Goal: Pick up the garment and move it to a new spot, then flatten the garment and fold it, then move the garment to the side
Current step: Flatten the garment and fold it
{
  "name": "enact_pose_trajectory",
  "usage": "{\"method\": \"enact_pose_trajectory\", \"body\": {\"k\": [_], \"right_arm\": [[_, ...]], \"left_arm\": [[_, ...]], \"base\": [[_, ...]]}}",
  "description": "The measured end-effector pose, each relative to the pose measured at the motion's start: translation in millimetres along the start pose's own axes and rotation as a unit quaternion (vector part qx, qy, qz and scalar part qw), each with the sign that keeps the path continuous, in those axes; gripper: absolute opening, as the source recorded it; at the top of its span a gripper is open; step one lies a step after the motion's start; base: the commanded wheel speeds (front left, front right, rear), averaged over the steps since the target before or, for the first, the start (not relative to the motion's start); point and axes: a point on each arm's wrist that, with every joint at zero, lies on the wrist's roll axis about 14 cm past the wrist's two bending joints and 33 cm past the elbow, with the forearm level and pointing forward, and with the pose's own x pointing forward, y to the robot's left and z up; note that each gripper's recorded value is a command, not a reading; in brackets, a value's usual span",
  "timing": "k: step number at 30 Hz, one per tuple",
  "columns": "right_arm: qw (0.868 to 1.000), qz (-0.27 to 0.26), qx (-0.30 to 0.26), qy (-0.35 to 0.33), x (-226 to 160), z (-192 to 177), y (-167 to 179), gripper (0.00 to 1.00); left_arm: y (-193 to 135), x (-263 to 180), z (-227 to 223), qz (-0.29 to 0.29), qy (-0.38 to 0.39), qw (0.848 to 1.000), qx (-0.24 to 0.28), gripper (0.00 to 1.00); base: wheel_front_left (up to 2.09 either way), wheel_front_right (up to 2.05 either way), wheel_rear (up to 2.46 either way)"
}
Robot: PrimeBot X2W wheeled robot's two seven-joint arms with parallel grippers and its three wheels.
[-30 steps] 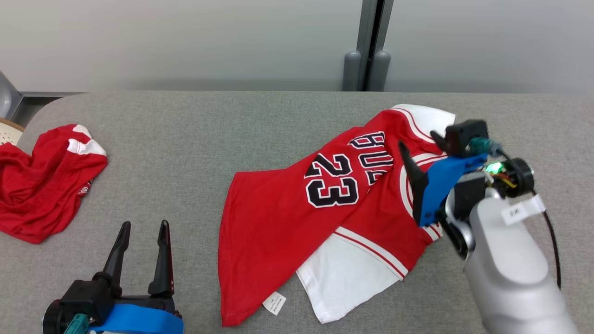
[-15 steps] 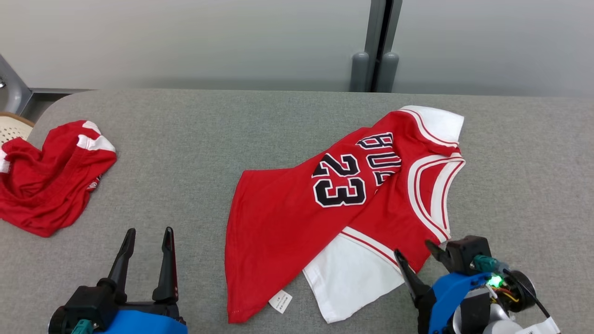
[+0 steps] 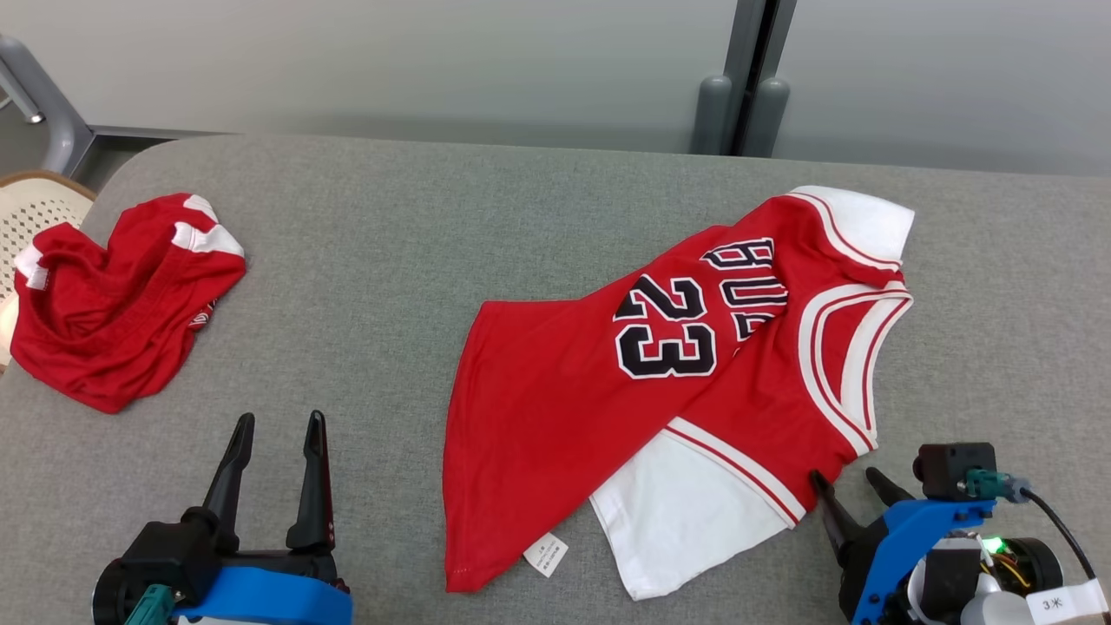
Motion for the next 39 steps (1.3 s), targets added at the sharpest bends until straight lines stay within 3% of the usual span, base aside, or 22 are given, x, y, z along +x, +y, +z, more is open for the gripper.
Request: {"method": "enact_pose_trajectory", "body": {"k": [6,11,12,13,14,23,31,36,37,38,39], "right_arm": [[0.999,0.005,0.035,0.013,17,-3,0,1.0],[0.999,0.019,0.03,0.014,31,2,9,1.0],[0.999,0.021,0.029,0.01,33,4,11,0.8],[0.999,0.021,0.026,0.006,34,6,11,0.44],[1.0,0.02,0.021,0.001,36,9,11,0.0],[0.996,-0.027,-0.023,-0.08,27,59,-14,0.0],[0.977,-0.106,-0.123,-0.137,12,139,-50,0.0],[0.971,-0.119,-0.148,-0.143,18,163,-61,0.0],[0.972,-0.119,-0.148,-0.138,21,162,-62,0.64],[0.973,-0.119,-0.147,-0.133,24,160,-64,1.0],[0.973,-0.119,-0.146,-0.13,26,158,-64,1.0]], "left_arm": [[3,2,-1,0.003,0.002,1.0,0.002,1.0],[3,4,-2,0.003,0.002,1.0,0.002,1.0],[4,4,-2,0.003,0.003,1.0,0.003,1.0],[4,4,-3,0.003,0.004,1.0,0.003,1.0],[3,4,-3,0.003,0.004,1.0,0.003,1.0],[2,3,1,0.001,-0.003,1.0,0.0,1.0],[-2,3,0,-0.006,-0.002,1.0,0.001,1.0],[-1,3,-2,-0.004,0.001,1.0,-0.001,1.0],[0,3,-3,-0.003,0.002,1.0,-0.001,1.0],[1,2,-3,-0.002,0.004,1.0,-0.001,1.0],[1,2,-4,-0.001,0.005,1.0,-0.001,1.0]], "base": [[0.0,0.0,0.0],[0.0,0.0,0.0],[0.0,0.0,0.0],[0.0,0.0,0.0],[0.0,0.0,0.0],[0.0,0.0,0.0],[0.0,0.0,0.0],[0.0,0.0,0.0],[0.0,0.0,0.0],[0.0,0.0,0.0],[0.0,0.0,0.0]]}}
